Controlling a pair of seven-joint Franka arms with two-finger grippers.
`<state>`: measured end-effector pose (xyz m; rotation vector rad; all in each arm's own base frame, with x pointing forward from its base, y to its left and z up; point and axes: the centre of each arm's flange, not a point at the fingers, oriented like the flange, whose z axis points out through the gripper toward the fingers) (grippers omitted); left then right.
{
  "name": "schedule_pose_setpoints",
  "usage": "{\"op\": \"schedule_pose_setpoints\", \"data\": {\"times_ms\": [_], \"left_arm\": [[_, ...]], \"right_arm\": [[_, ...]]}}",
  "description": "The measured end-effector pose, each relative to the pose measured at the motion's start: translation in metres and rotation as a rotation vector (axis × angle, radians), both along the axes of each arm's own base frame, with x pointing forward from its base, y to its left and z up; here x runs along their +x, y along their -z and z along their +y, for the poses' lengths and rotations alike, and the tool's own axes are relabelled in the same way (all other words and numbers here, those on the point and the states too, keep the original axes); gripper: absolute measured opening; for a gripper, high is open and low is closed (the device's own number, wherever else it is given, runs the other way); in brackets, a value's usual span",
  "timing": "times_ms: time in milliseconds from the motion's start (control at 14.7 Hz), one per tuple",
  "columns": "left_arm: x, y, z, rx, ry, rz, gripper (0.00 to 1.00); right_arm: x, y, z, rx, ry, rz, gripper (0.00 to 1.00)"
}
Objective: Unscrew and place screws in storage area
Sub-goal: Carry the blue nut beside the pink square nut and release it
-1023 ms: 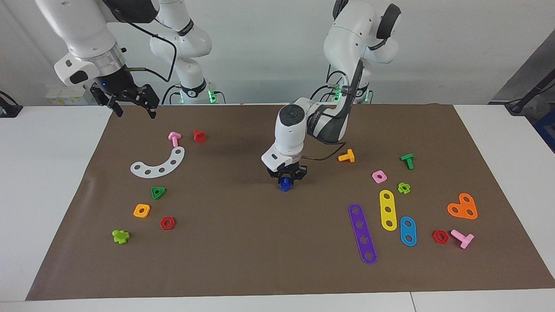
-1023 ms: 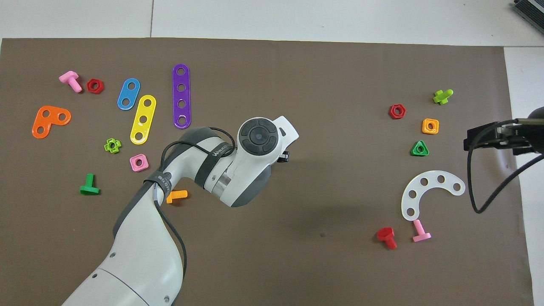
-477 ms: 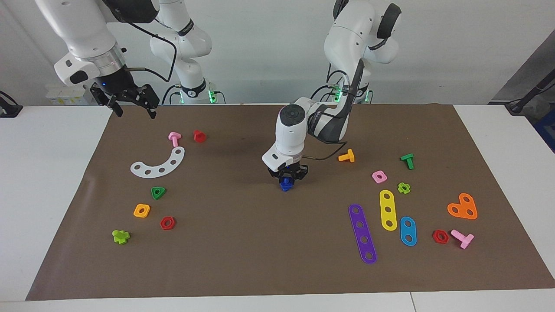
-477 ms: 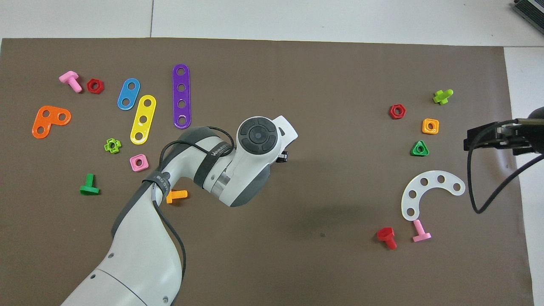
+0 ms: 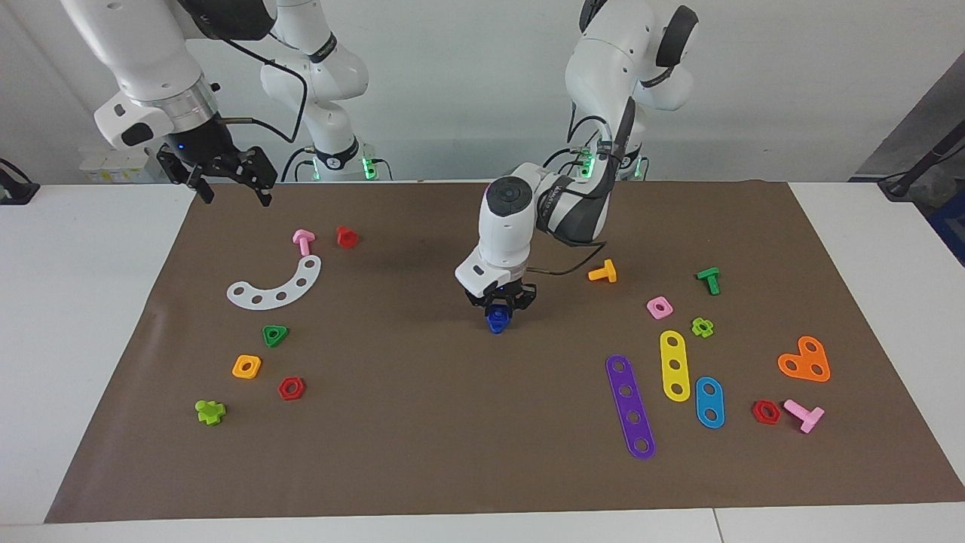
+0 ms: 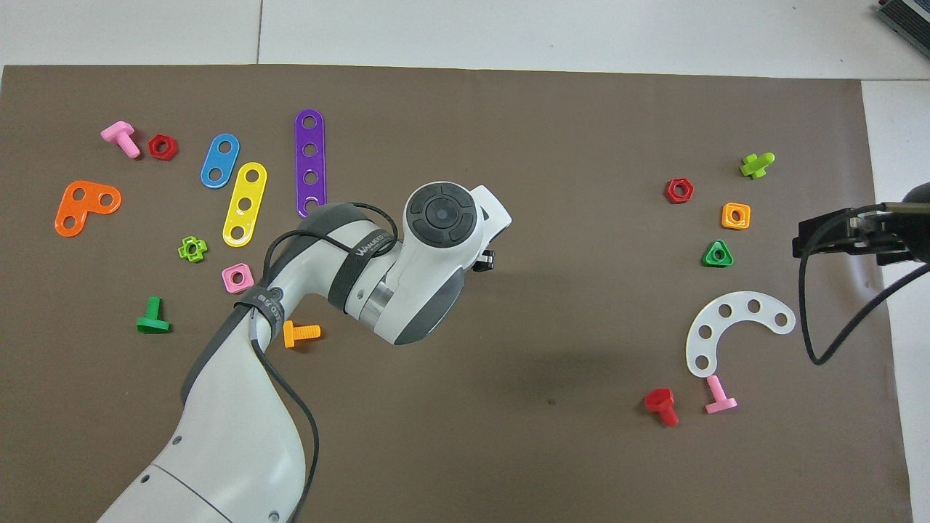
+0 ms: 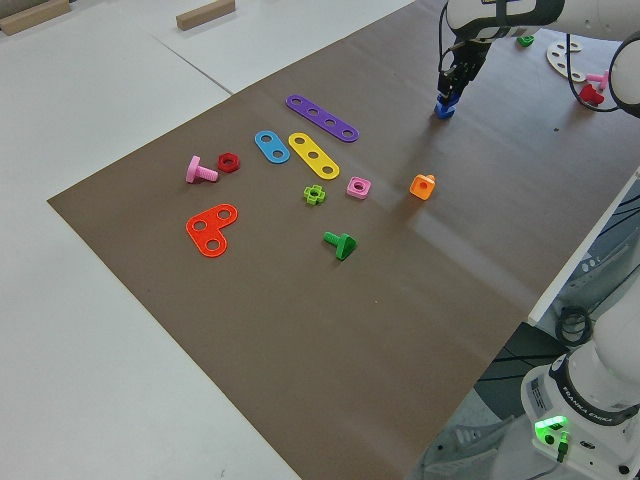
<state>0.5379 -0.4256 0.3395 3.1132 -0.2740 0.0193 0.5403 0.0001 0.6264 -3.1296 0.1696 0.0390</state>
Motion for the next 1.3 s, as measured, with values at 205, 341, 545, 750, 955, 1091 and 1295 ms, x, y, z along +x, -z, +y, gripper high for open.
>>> {"op": "schedule_pose_setpoints", "data": {"times_ms": [205, 341, 545, 750, 955, 1091, 1295], "left_arm": [[0.006, -0.013, 0.004, 0.001, -0.021, 0.023, 0.47], [0.017, -0.026, 0.013, -0.007, -0.047, 0.030, 0.47], [0.035, -0.041, 0.038, -0.015, -0.051, 0.030, 0.47], [0.055, -0.049, 0.080, -0.011, -0.006, 0.040, 0.47], [0.069, -0.036, 0.142, 0.006, 0.076, 0.080, 0.47], [0.068, -0.021, 0.185, 0.014, 0.142, 0.122, 0.47], [0.055, -0.007, 0.223, 0.014, 0.209, 0.158, 0.47]], "right_arm": [[0.000, 0.000, 0.000, 0.000, 0.000, 0.000, 1.00], [0.000, 0.000, 0.000, 0.000, 0.000, 0.000, 1.00], [0.000, 0.000, 0.000, 0.000, 0.000, 0.000, 1.00], [0.000, 0.000, 0.000, 0.000, 0.000, 0.000, 1.00], [0.000, 0.000, 0.000, 0.000, 0.000, 0.000, 1.00], [0.000, 0.000, -0.001, 0.000, 0.001, 0.000, 1.00], [0.000, 0.002, -0.002, 0.000, 0.003, -0.001, 1.00]]}}
